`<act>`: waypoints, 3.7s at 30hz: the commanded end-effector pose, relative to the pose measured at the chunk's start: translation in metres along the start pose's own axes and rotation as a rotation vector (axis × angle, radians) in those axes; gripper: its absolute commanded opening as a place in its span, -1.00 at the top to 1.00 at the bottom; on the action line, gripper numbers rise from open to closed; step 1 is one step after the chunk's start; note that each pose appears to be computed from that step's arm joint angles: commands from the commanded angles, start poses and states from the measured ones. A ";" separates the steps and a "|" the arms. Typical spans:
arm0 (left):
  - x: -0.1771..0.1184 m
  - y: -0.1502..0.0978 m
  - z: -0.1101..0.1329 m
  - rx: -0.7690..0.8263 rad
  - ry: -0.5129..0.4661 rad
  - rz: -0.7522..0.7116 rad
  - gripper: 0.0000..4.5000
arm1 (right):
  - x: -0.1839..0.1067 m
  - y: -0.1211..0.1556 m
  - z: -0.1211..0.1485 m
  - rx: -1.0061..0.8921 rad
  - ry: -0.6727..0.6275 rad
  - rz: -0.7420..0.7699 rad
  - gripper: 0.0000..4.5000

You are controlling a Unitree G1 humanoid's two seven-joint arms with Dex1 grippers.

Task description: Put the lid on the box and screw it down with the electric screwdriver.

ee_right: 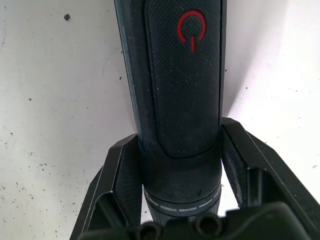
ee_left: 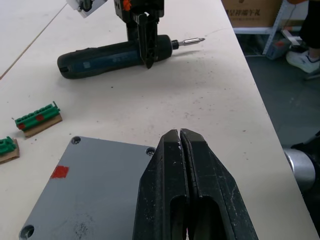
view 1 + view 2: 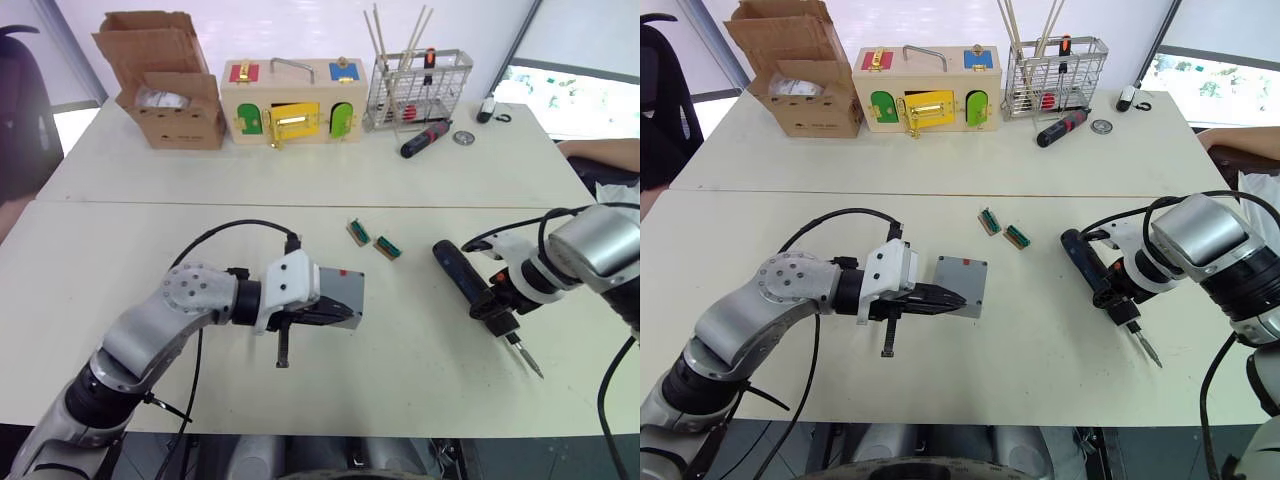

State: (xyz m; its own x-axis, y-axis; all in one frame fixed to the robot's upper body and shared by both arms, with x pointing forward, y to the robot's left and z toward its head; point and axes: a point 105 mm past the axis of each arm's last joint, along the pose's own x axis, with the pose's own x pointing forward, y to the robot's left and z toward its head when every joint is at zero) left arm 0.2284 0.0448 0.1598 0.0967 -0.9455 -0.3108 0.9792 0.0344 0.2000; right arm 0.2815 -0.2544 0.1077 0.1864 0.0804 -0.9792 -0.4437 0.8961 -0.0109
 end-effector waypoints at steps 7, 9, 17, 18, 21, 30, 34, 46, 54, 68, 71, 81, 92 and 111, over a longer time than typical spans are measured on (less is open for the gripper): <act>-0.004 0.011 0.000 0.015 -0.024 0.004 1.00 | -0.022 0.007 0.043 0.175 -0.191 0.208 0.19; -0.009 0.017 -0.003 0.005 -0.020 0.011 1.00 | -0.043 0.004 0.058 0.268 -0.308 0.304 0.19; -0.022 0.047 -0.005 -0.015 -0.011 0.027 1.00 | -0.140 0.004 0.104 0.455 -0.982 0.637 0.19; -0.022 0.049 -0.004 -0.016 -0.013 0.025 1.00 | -0.147 0.005 0.105 0.480 -1.077 0.649 0.19; -0.025 0.058 0.002 -0.017 -0.022 0.007 1.00 | -0.175 0.027 0.105 0.507 -1.378 0.639 0.19; -0.034 0.077 0.005 -0.060 -0.006 -0.013 1.00 | -0.179 0.108 0.093 0.188 -1.722 0.359 0.19; -0.032 0.077 0.001 -0.084 0.001 0.005 1.00 | -0.167 0.128 0.089 0.022 -1.758 0.211 0.19; -0.012 0.067 -0.023 -0.053 0.086 0.015 1.00 | -0.121 0.160 0.082 -0.213 -1.663 0.125 0.19; -0.011 0.055 -0.022 -0.057 0.107 -0.055 1.00 | -0.115 0.164 0.080 -0.214 -1.642 0.156 0.19; -0.008 0.054 -0.026 -0.043 0.114 -0.060 1.00 | -0.107 0.159 0.076 -0.206 -1.612 0.135 0.19; -0.007 0.054 -0.026 -0.043 0.114 -0.060 1.00 | -0.107 0.156 0.077 -0.202 -1.613 0.125 0.19; -0.005 0.054 -0.028 -0.036 0.114 -0.055 1.00 | -0.103 0.152 0.078 -0.210 -1.596 0.106 0.19; -0.003 0.053 -0.034 -0.011 0.138 -0.061 1.00 | -0.092 0.165 0.083 -0.260 -1.559 0.145 0.19; 0.001 0.048 -0.044 0.000 0.167 -0.072 1.00 | -0.048 0.169 0.074 -0.325 -1.335 0.125 0.19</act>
State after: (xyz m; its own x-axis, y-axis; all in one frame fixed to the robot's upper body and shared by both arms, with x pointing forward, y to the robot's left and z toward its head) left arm 0.2860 0.0594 0.1331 0.0634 -0.8858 -0.4598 0.9840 -0.0215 0.1771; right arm 0.2626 -0.0762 0.1947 0.7448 0.6626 0.0790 -0.6400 0.7428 -0.1966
